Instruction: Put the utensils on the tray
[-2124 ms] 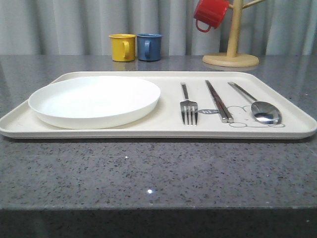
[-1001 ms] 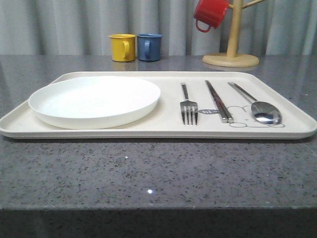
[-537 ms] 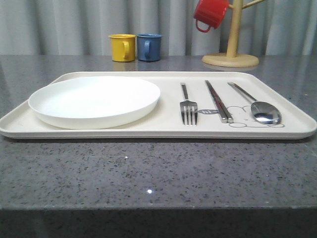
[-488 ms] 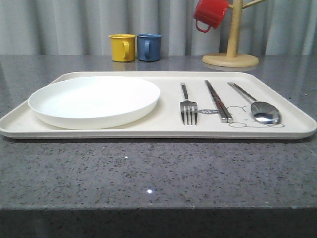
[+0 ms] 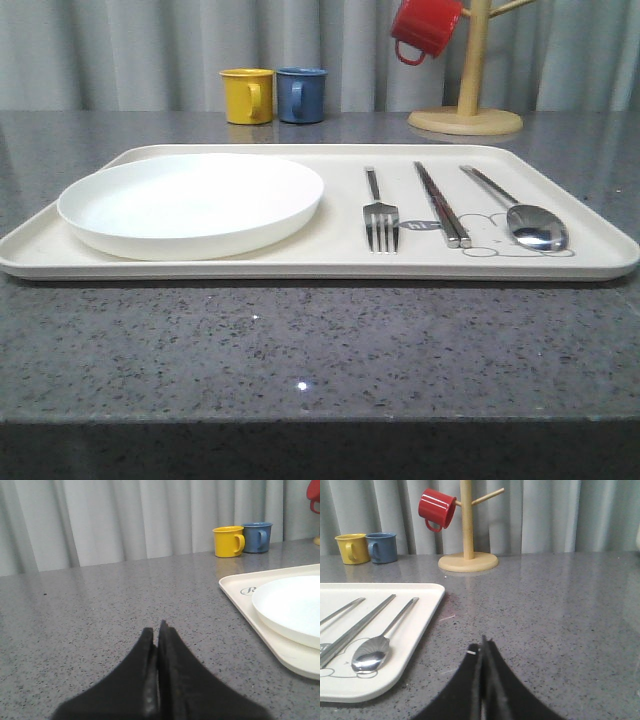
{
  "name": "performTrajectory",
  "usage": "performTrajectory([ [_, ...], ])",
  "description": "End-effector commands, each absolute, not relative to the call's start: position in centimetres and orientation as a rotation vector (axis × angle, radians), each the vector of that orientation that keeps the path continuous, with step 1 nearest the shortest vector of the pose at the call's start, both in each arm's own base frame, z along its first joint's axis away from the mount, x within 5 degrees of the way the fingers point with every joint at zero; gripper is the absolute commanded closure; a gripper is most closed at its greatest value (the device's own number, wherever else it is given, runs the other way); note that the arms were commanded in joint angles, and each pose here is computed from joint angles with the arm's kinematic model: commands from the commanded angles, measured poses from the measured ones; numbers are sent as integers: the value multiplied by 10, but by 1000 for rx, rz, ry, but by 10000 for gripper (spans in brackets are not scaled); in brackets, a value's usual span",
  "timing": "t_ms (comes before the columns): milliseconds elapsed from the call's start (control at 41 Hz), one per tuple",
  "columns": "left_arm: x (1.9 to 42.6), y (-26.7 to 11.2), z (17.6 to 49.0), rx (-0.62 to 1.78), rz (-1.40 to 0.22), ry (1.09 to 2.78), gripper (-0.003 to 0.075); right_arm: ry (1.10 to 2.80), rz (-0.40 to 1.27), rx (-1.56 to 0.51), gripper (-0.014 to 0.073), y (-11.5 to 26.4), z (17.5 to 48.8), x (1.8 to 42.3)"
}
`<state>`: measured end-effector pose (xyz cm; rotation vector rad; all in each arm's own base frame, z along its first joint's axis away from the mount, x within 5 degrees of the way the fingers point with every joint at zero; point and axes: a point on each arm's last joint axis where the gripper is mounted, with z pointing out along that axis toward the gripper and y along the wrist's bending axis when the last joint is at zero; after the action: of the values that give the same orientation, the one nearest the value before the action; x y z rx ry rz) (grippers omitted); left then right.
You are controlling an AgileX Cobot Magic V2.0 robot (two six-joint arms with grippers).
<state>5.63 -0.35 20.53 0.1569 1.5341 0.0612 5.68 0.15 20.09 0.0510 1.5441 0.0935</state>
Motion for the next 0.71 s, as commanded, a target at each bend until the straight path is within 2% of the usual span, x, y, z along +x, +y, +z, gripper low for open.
performTrajectory([
  [0,53,-4,215,140,50,1424,738,1439,82,46,663,1,210,55],
  [684,53,-1,215,98,98,1428,738,1439,82,46,663,1,210,55],
])
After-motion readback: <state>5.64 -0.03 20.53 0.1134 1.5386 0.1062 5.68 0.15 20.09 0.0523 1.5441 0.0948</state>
